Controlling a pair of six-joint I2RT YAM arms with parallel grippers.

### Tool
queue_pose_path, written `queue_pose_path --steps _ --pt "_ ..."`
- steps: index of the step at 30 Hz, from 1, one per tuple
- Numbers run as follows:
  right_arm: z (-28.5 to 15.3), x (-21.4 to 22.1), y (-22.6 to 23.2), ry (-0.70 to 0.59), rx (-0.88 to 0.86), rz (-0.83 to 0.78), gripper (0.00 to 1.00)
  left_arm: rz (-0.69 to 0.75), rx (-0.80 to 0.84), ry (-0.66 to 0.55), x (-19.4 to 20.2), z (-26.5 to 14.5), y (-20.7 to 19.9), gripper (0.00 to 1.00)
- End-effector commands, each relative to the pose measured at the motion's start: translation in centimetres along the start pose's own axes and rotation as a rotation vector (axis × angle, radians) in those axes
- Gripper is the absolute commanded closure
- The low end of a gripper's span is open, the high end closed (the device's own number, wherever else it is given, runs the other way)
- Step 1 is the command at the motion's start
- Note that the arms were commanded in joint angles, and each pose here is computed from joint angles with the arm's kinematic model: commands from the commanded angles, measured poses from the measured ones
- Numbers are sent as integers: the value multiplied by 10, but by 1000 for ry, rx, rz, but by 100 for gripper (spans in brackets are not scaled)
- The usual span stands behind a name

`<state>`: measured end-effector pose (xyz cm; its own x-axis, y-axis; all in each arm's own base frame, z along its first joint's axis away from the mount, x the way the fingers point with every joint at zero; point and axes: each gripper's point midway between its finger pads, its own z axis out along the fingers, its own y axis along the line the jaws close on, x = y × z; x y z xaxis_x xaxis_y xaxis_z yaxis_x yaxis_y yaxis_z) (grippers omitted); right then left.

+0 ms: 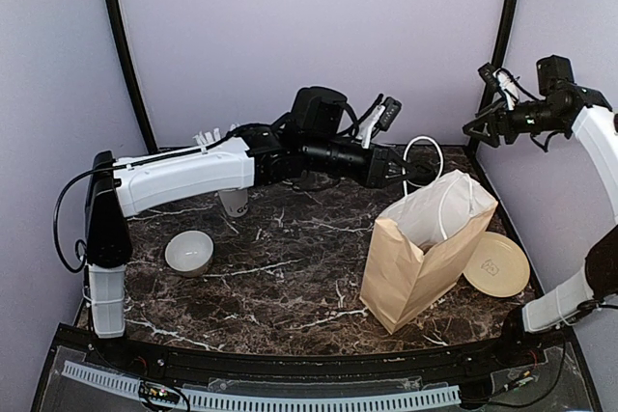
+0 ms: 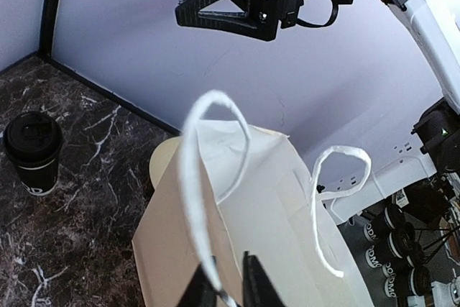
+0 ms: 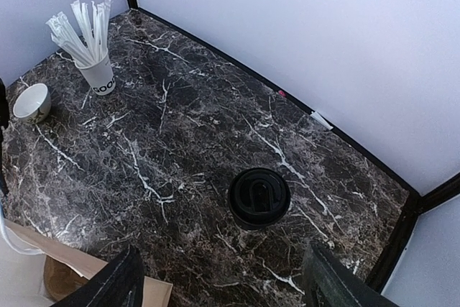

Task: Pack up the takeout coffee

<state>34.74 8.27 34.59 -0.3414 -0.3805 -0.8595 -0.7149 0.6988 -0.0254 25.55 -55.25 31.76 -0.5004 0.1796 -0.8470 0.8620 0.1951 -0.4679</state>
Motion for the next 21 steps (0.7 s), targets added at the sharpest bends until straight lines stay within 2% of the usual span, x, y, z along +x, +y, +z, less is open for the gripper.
queue_pose_path --steps 1,6,11,14,18,20,21 --pt "11 10 -10 17 8 9 26 73 59 -1 -22 -18 -27 97" --pt "18 27 9 55 -123 -115 26 137 -30 25 -33 -59 -24 100" --pt "36 47 10 153 -212 -179 27 50 -160 144 -18 -110 11 100" --pt "56 54 -2 188 -198 -142 27 1 -241 200 -2 -131 35 100" --pt "92 57 -25 273 -137 -97 27 -19 -309 199 1 -151 53 100" --pt "108 58 -26 310 -149 -119 18 -20 -331 184 -2 -158 59 100" --pt "115 57 -29 324 -148 -128 6 -25 -345 181 -4 -161 65 100"
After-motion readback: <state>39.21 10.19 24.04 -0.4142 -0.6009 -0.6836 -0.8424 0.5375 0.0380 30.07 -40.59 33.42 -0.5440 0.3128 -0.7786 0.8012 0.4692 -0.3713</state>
